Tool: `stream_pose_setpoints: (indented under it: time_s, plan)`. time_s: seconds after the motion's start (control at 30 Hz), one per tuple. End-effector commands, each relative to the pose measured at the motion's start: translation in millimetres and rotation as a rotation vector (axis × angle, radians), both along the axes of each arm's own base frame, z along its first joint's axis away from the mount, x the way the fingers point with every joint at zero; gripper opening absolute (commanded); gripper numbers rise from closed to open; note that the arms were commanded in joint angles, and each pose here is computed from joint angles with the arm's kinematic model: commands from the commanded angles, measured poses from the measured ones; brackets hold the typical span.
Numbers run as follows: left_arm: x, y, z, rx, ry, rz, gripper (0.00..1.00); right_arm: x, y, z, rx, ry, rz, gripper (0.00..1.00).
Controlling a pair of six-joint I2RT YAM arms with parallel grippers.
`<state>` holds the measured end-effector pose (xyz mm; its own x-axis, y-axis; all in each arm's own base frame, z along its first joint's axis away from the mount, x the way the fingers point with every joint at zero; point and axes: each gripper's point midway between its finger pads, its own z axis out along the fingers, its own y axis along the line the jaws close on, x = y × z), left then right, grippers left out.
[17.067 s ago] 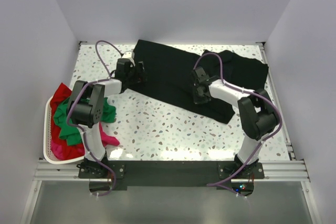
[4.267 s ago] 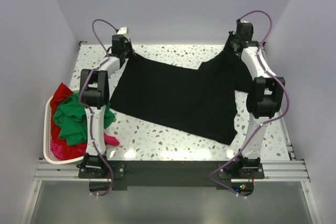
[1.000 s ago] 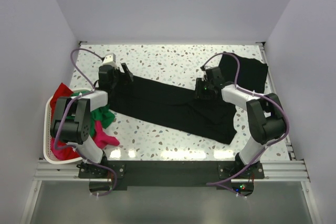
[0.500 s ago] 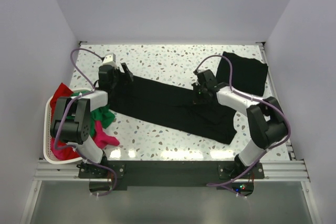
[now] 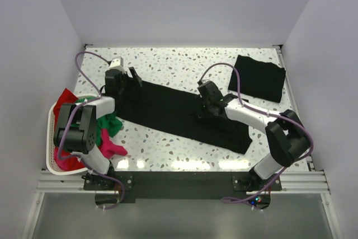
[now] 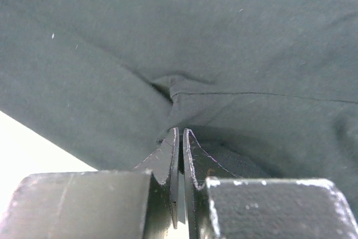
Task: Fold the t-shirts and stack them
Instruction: Fold the tshirt
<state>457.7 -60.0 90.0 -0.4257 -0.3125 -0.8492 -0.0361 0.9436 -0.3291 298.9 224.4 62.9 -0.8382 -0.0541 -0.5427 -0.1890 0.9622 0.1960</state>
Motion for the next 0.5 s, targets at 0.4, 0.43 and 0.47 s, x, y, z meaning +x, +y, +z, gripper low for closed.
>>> stream_pose_setpoints:
  time_s: [0.4,0.43,0.47]
  plan:
    - [9.6,1.9,20.7,0.015,-0.063,0.004,0.88,-19.0,21.1,23.3,-0.001,-0.048,-0.025,0.4]
    - [9.7,1.2,18.9,0.016,-0.058,0.002,0.88,-18.9,19.6,26.9,0.004,-0.057,-0.029,0.42]
    - [10.2,2.0,18.8,0.018,-0.059,0.003,0.88,-19.4,17.9,34.4,0.009,-0.075,-0.028,0.44]
